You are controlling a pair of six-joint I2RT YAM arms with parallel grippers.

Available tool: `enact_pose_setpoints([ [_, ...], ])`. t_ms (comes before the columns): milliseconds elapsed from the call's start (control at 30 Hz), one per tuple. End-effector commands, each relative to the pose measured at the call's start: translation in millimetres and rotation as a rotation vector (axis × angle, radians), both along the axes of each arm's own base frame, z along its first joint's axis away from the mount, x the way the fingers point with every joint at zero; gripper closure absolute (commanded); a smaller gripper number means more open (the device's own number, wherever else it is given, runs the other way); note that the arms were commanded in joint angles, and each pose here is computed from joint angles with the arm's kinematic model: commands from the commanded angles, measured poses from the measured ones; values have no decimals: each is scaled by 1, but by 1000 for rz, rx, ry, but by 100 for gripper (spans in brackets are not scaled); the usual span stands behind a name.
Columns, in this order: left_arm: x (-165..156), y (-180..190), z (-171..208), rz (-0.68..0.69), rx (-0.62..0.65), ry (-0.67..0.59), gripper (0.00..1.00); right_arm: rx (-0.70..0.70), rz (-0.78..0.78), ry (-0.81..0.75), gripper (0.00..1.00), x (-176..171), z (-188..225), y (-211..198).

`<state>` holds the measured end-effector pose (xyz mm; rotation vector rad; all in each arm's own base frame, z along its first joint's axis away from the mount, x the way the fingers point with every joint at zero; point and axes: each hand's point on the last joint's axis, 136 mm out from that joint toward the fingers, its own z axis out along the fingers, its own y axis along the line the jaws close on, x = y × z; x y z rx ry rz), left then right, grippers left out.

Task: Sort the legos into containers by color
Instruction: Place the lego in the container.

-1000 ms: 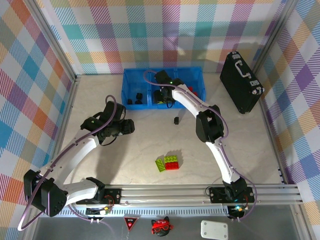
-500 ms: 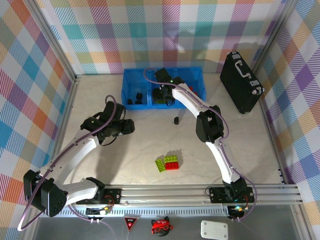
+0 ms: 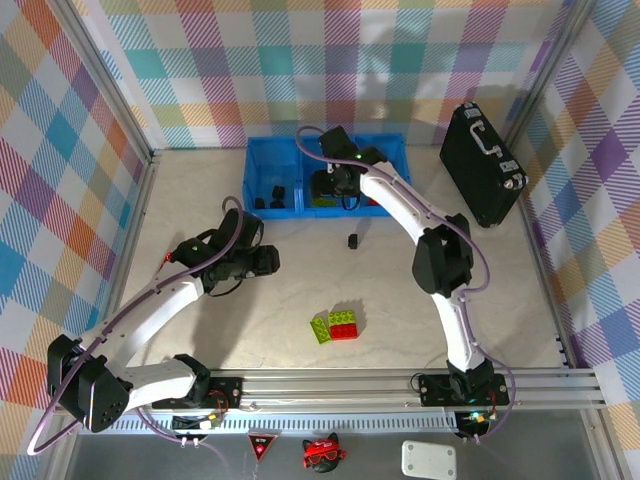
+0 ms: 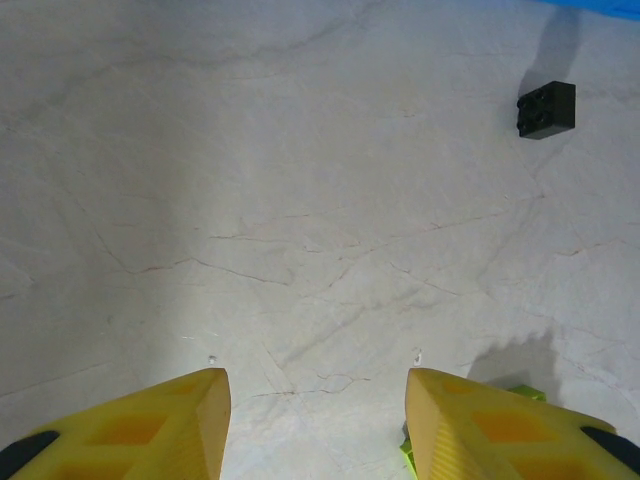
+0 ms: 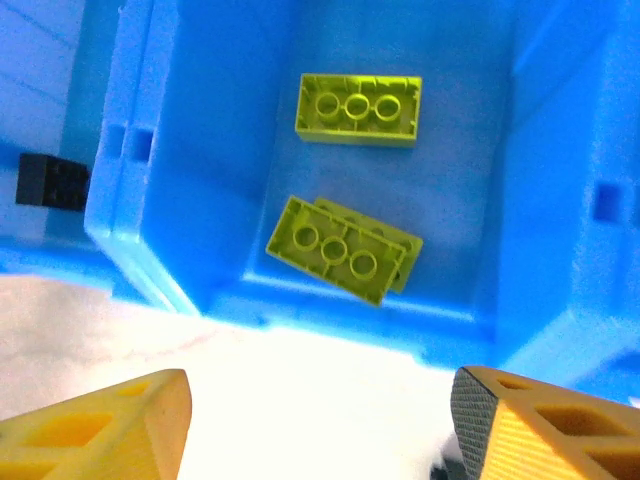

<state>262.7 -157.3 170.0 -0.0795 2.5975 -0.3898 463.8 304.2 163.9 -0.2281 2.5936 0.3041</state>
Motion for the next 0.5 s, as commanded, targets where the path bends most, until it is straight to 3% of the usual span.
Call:
enact_pose_setpoints([
  [0, -1, -6, -7, 7, -7, 6, 50, 7, -21, 28, 30, -17, 0, -7],
  [467, 14, -59, -25, -80, -1, 27, 50, -9, -111, 102, 33, -69, -26, -62],
])
